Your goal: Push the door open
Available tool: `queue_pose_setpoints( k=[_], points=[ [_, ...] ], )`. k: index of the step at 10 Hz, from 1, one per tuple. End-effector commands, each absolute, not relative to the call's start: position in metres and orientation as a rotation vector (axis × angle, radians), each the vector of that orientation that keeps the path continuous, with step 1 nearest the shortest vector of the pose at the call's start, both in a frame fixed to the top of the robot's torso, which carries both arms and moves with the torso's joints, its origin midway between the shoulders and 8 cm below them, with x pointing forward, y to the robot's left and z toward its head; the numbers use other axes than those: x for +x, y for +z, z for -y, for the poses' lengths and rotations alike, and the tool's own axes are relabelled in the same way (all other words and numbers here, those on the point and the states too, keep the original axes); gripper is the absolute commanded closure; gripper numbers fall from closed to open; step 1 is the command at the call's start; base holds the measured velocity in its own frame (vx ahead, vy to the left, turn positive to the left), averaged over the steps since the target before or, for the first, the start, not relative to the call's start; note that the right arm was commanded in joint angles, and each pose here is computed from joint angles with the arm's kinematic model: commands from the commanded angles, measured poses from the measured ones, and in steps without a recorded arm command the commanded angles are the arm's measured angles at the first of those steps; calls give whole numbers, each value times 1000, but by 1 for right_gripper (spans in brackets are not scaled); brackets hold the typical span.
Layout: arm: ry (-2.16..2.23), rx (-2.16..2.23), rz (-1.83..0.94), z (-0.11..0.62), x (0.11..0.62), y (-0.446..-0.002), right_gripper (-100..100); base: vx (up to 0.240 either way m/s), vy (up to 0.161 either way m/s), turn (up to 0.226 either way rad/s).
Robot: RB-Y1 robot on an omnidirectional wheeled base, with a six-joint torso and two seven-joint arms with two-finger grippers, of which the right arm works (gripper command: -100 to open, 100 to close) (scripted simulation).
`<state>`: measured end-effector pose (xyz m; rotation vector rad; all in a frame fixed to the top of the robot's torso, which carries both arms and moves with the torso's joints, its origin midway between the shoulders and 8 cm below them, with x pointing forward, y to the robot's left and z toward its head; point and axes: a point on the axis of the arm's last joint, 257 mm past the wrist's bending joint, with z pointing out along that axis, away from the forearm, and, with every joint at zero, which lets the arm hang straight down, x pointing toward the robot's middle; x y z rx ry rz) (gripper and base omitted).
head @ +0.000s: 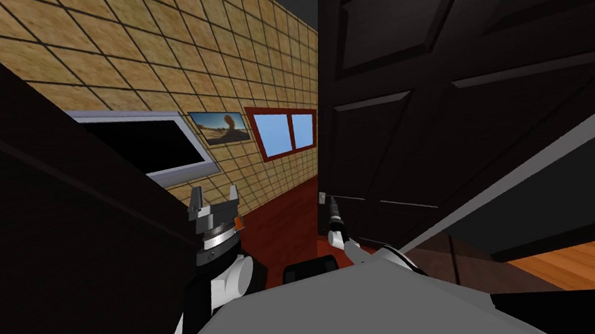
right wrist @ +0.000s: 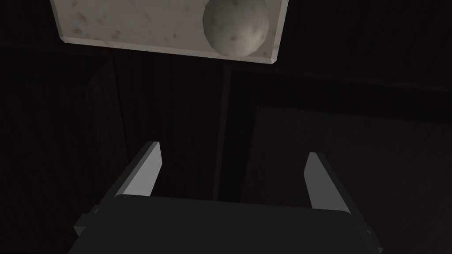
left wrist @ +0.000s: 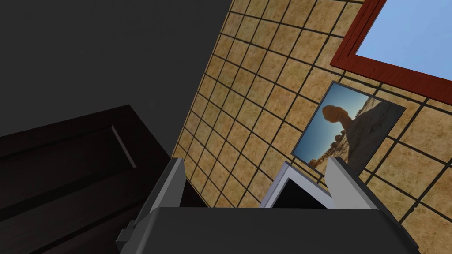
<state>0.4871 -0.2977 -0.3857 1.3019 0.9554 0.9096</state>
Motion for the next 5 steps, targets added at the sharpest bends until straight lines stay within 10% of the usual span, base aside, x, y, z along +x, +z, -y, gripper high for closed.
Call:
queue_pose_setpoints(
  k=[1,5],
  points=[
    [912,1306,-951,297,486,-386,-100,191,33,36],
    [936,1336,-943,280,484,-390,-100,160,23,17]
  ],
)
